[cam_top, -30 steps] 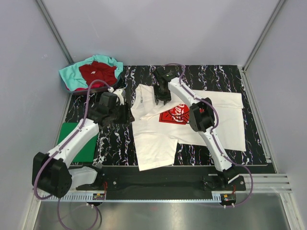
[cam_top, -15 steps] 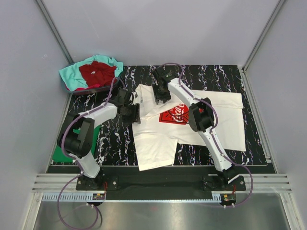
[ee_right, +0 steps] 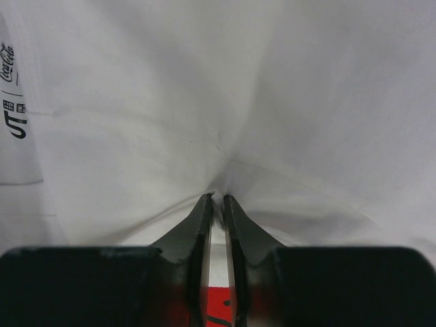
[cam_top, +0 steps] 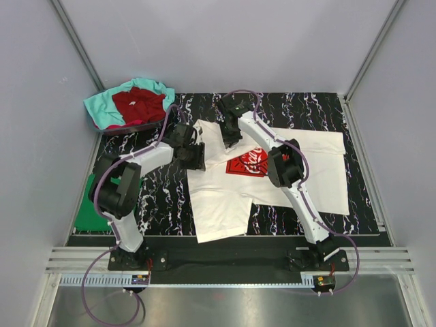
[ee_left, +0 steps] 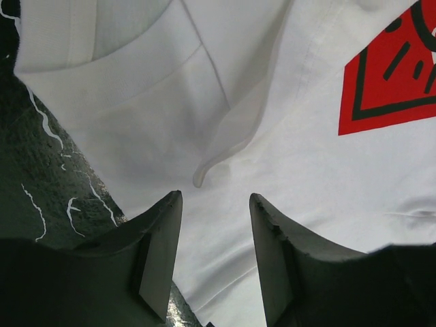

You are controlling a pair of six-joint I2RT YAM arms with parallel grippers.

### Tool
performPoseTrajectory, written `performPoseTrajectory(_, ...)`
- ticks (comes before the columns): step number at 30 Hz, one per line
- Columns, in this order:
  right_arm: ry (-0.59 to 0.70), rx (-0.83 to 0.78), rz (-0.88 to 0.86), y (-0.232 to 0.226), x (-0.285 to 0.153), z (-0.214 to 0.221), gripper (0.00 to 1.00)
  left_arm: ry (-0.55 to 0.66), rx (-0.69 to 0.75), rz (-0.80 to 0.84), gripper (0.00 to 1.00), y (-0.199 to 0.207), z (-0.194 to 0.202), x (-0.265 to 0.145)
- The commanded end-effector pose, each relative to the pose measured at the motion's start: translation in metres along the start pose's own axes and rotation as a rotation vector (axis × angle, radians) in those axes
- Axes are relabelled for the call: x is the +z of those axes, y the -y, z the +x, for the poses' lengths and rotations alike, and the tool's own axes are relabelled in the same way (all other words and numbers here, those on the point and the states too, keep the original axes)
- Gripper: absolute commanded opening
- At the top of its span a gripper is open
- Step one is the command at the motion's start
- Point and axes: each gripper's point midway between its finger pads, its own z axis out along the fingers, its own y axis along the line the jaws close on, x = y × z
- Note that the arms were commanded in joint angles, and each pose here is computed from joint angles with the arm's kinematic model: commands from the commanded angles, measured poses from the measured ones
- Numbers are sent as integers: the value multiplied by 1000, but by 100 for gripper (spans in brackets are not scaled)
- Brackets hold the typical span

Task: Fold and stack the t-shirts
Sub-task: Fold the tshirt

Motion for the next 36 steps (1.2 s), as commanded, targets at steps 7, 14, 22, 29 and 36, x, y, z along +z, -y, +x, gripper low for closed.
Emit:
performPoseTrajectory(7, 81, -15, -29, -13, -36, -20, 8, 77, 46, -12, 28, 7, -42, 13)
performPoseTrajectory(14, 100, -13, 0, -6, -57, -21, 2, 76, 80, 23, 0, 25, -46, 10)
performPoseTrajectory(22, 97, 0, 24, 1, -83, -11, 1, 68, 171, 21, 0, 50, -32, -7)
performPoseTrajectory(29, 85, -1, 25, 9, -97, 15, 1, 51, 170, 42, 0, 61, -11, -18)
performPoseTrajectory(36, 25, 20, 5, 12, -98, 48, 2, 16, 180, 75, 0, 74, 2, -18)
